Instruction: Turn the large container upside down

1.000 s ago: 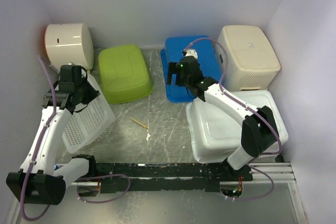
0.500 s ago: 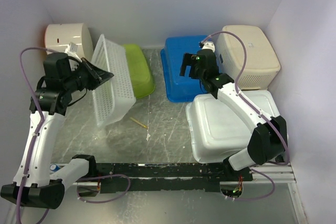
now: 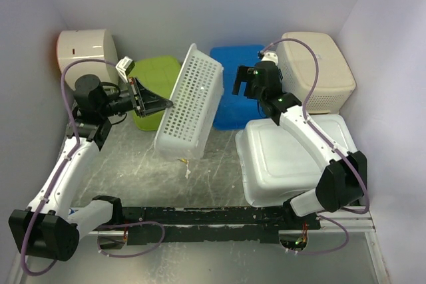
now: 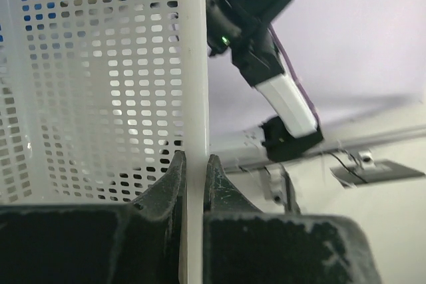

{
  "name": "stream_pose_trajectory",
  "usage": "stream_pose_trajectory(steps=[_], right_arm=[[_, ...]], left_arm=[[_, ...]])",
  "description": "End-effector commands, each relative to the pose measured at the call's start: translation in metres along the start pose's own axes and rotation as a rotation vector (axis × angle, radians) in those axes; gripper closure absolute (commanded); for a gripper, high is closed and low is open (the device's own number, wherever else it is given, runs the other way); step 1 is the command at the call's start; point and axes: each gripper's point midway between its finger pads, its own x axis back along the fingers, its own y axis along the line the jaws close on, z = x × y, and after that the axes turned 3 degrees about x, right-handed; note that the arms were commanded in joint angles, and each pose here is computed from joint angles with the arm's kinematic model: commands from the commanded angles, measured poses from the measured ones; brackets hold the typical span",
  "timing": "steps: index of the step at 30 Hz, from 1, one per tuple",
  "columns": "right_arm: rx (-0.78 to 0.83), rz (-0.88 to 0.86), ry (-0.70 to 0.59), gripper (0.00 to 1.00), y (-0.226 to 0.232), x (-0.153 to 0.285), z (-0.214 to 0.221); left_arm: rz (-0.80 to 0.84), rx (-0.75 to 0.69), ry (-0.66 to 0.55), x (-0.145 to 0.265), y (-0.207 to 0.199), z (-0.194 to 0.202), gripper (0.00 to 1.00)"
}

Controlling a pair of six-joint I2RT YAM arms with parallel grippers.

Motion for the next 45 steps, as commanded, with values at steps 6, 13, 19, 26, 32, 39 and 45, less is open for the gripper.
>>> stream_pose_trajectory(steps=[6, 13, 19, 26, 32, 39, 45], right_arm=[[0.004, 0.014, -0.064, 0.0, -0.008, 0.014, -0.028], [0.015, 0.016, -0.067, 0.0, -0.009, 0.018, -0.031], [0.033, 0.037, -0.069, 0.0, -0.015, 0.021, -0.03], [0.03, 0.027, -0.074, 0.0, -0.012, 0.019, -0.033], [0.026, 0.02, -0.059, 0.0, -0.011, 0.017, -0.027], [0.037, 0.035, -0.062, 0.0, -0.015, 0.019, -0.026], [0.03, 0.002, -0.043, 0.0, -0.009, 0.016, -0.021]], left_arm=[[0.137, 0.011, 0.275, 0.014, -0.016, 0.054, 0.93], [0.082, 0.16, 0.453, 0.024, 0.014, 0.08, 0.93], [0.055, 0.358, 0.478, 0.028, 0.034, 0.1, 0.93], [-0.01, 0.593, 0.445, 0.025, 0.064, 0.105, 0.93], [-0.047, 0.668, 0.427, 0.028, 0.084, 0.103, 0.93], [-0.194, 0.752, 0.308, 0.038, 0.132, 0.102, 0.63], [-0.364, 0.693, 0.24, 0.056, 0.166, 0.088, 0.54]])
